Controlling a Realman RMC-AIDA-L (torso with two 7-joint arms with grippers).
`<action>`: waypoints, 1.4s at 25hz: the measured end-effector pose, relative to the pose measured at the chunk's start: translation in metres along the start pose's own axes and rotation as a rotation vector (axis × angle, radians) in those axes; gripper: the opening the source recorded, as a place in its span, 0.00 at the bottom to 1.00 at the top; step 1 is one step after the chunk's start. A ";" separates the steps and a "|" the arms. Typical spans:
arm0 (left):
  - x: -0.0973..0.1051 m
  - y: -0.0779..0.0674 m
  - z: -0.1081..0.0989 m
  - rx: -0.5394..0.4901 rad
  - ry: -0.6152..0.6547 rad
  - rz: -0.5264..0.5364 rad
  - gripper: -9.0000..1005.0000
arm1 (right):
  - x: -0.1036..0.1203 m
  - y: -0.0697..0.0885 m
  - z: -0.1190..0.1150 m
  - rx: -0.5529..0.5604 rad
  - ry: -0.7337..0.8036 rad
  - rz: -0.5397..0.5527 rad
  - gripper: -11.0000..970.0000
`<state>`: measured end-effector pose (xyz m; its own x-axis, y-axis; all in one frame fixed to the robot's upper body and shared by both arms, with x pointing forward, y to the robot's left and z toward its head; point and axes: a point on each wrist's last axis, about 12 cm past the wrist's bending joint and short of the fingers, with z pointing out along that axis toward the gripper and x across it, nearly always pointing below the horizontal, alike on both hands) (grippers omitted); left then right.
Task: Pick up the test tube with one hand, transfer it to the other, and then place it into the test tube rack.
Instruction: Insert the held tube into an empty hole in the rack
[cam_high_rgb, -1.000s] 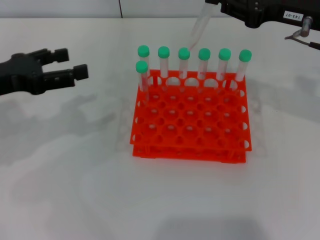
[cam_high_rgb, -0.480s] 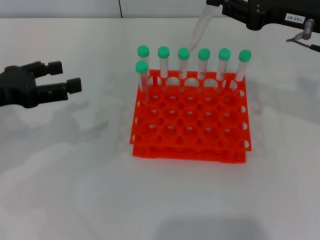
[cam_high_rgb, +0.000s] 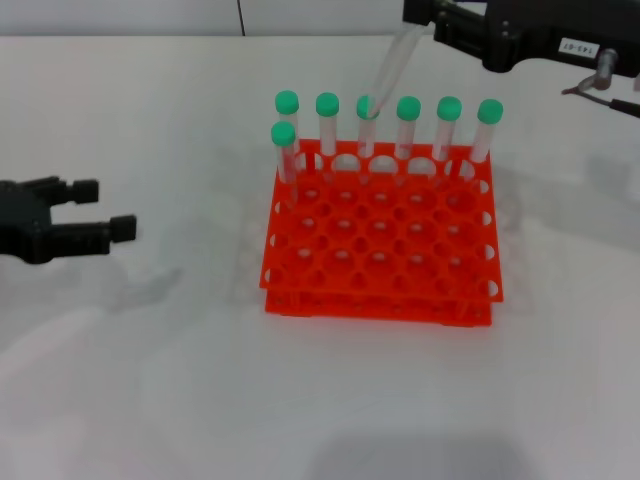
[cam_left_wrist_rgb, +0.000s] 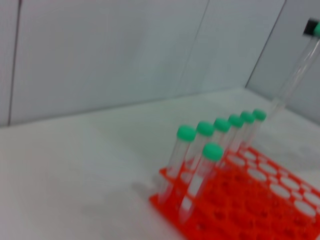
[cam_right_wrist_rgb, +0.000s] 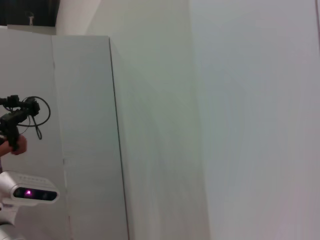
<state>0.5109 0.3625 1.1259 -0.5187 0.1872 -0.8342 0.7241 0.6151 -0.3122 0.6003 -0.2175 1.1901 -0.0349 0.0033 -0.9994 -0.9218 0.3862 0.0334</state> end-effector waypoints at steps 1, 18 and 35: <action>0.001 0.001 -0.001 -0.005 0.013 -0.001 0.89 | 0.001 0.001 0.001 -0.002 0.003 0.002 0.30; 0.001 0.007 0.013 0.015 0.164 0.065 0.89 | 0.014 0.008 0.029 -0.004 0.036 0.041 0.30; 0.000 0.004 0.019 0.049 0.192 0.131 0.89 | 0.017 0.011 0.057 0.021 0.092 0.035 0.31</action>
<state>0.5226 0.3506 1.1165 -0.4925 0.4080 -0.7688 0.8096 0.5389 -0.2326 0.6119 -0.1603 1.1724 -0.1036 -0.0673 -0.9923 -0.9109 0.4071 0.0675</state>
